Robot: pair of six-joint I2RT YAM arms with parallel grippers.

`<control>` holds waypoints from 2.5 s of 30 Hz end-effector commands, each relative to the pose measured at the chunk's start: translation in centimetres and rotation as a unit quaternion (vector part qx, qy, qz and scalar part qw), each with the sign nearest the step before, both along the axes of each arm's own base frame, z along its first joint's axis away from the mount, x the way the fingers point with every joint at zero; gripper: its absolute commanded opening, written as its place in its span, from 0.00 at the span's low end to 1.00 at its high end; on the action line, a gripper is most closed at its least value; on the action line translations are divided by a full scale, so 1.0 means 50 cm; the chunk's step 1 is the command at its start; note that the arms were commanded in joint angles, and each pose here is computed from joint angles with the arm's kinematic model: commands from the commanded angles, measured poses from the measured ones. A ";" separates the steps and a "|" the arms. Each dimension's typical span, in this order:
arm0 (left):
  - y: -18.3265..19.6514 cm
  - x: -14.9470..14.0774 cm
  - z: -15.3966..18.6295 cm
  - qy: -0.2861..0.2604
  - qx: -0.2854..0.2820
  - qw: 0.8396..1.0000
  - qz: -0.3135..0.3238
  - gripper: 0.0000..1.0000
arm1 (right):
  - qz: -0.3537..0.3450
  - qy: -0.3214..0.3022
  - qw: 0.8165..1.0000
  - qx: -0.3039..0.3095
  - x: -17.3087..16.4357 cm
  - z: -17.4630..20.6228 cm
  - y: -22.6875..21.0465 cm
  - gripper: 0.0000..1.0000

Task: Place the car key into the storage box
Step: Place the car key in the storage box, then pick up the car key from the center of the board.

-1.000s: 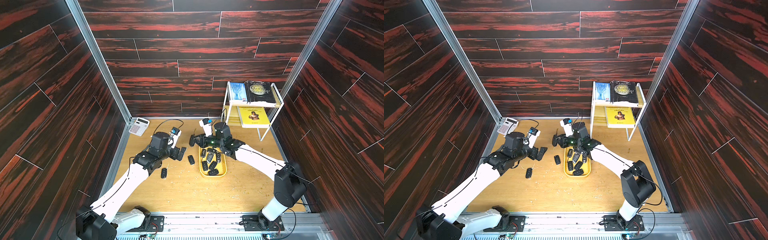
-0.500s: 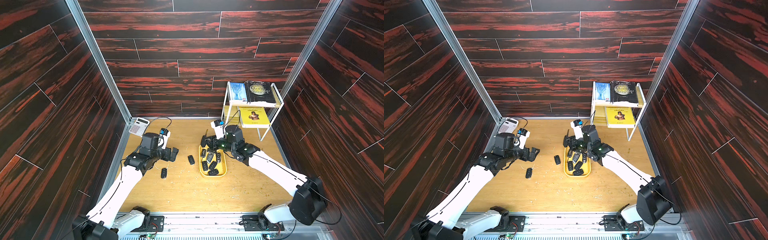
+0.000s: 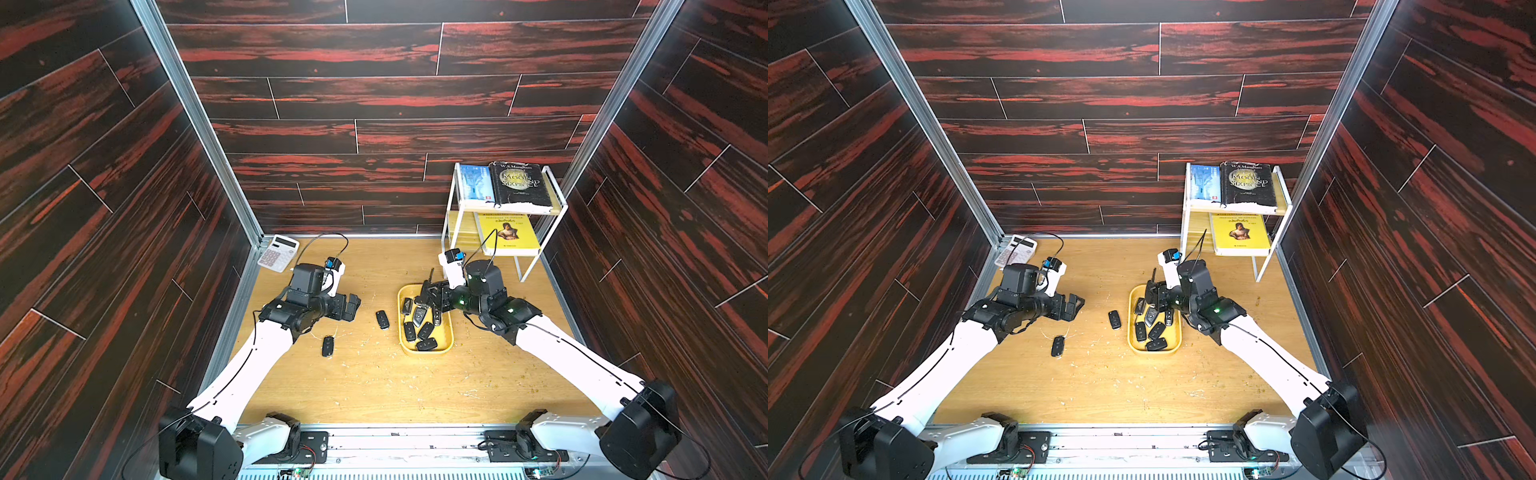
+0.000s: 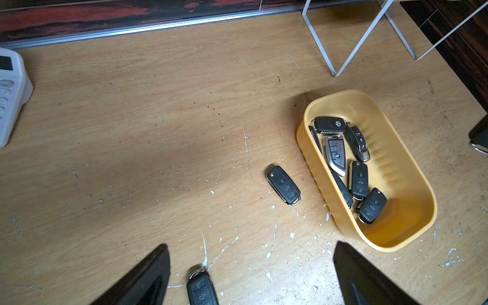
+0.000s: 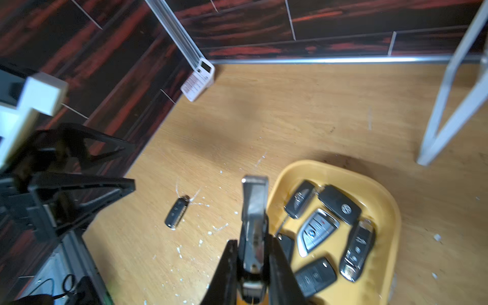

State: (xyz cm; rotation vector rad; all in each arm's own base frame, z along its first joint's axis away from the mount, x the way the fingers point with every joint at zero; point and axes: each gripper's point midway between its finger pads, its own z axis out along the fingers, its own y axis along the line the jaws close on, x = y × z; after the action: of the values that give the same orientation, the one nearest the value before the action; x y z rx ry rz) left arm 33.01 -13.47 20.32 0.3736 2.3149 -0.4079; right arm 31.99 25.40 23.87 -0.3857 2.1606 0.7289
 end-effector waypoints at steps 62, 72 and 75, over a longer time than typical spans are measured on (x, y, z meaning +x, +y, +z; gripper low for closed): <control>0.101 -0.091 -0.174 0.316 0.004 0.924 0.215 1.00 | 0.067 0.105 0.987 -0.097 -0.015 -0.135 0.031 0.98; 0.149 -0.128 -0.255 0.351 0.061 0.894 0.271 1.00 | 0.097 0.079 0.988 -0.087 -0.034 -0.097 0.038 0.99; 0.157 -0.131 -0.275 0.360 0.078 0.888 0.276 1.00 | 0.101 0.077 0.988 -0.089 -0.039 -0.097 0.036 0.98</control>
State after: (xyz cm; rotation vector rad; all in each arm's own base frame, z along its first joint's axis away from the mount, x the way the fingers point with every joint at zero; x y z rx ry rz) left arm 27.14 -6.62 7.66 -0.4225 2.9961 -0.1536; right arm 30.91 27.04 18.38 -0.6189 2.3801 0.6794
